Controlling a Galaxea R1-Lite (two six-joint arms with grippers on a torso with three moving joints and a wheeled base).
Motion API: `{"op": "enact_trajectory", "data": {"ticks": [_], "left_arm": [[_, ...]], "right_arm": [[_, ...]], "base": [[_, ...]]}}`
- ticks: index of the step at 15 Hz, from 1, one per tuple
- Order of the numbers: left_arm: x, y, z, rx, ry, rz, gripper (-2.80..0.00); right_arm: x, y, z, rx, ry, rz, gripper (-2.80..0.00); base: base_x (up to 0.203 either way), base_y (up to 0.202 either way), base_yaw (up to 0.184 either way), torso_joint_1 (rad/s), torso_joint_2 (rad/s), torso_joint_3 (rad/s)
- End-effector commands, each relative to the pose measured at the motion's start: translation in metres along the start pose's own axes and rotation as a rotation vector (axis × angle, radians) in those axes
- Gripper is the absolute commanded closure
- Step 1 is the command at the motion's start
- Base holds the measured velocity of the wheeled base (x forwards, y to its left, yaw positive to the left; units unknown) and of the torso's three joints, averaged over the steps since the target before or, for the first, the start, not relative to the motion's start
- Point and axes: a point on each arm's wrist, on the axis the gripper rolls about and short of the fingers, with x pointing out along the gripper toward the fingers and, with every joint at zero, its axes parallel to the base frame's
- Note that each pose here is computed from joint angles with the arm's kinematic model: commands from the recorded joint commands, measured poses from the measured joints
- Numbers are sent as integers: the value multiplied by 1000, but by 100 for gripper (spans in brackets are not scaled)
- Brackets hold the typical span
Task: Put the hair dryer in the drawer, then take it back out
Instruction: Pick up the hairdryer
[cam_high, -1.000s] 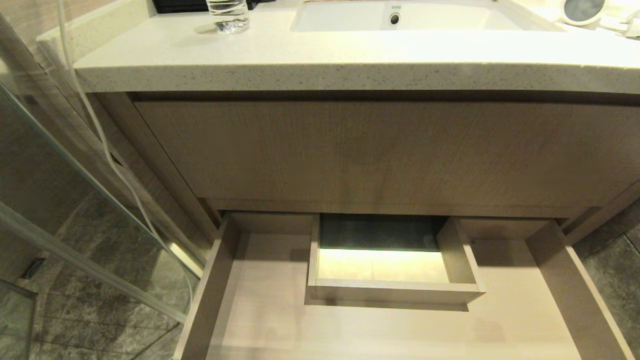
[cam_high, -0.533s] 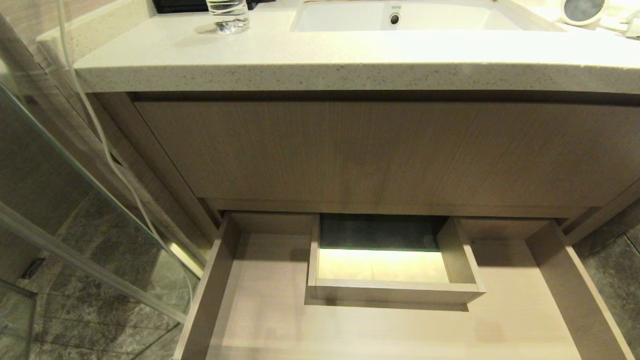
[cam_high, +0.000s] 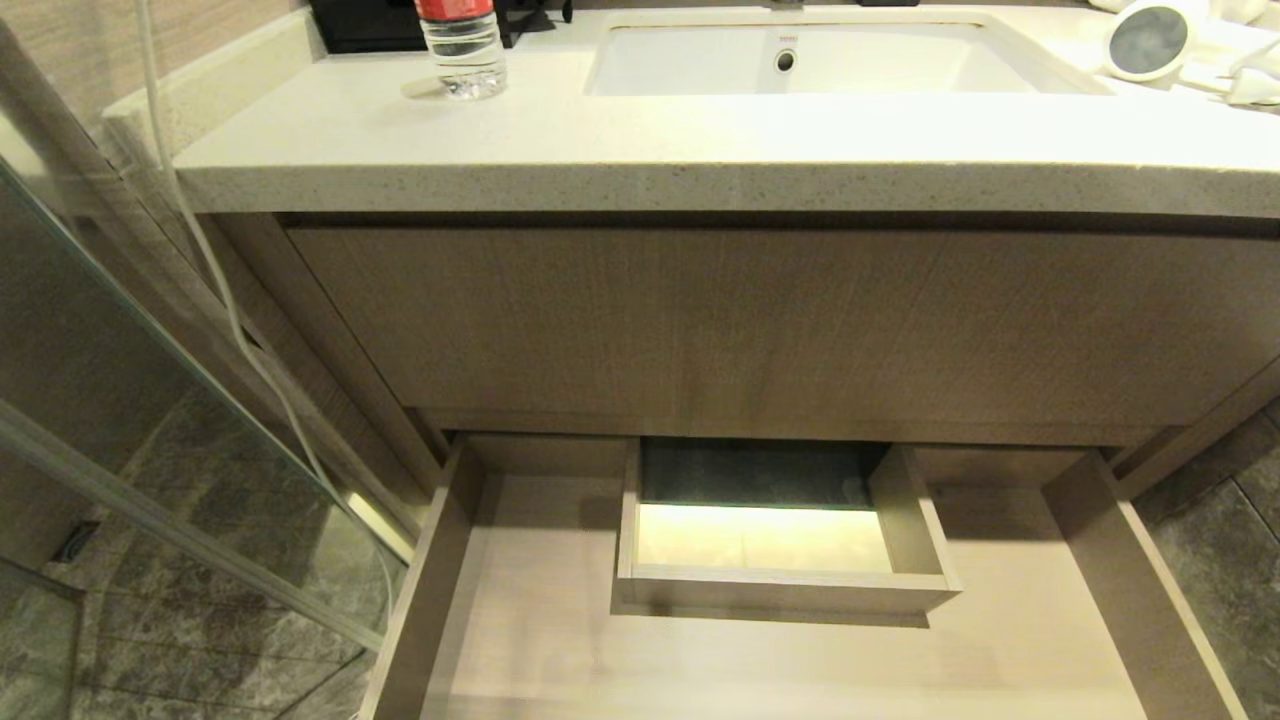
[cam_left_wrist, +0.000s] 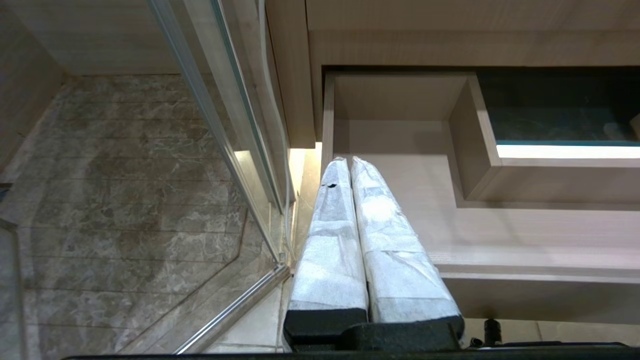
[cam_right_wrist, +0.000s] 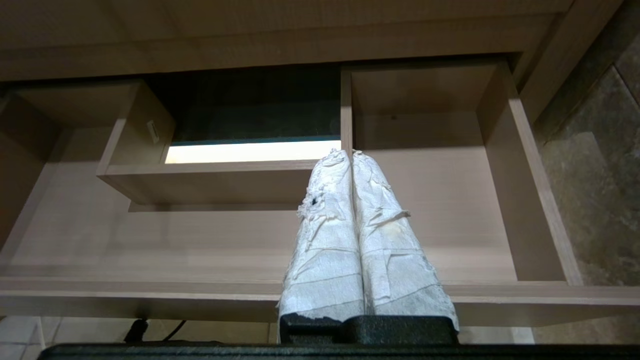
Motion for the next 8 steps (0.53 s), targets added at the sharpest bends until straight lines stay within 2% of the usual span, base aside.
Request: {"op": "enact_trajectory", "data": {"ticks": [1,6,8], "left_arm": [[0,0,0,0,0,0,0],[0,0,0,0,0,0,0],[0,0,0,0,0,0,0]], "right_arm": [[0,0,0,2,3,1,0],[0,0,0,1,2,1,0],[0,0,0,3,2,-2,0]], "base": [[0,0,0,144,-428,-310],[0,0,0,43,-119,-87],[0,0,0,108,-315,-204]]}}
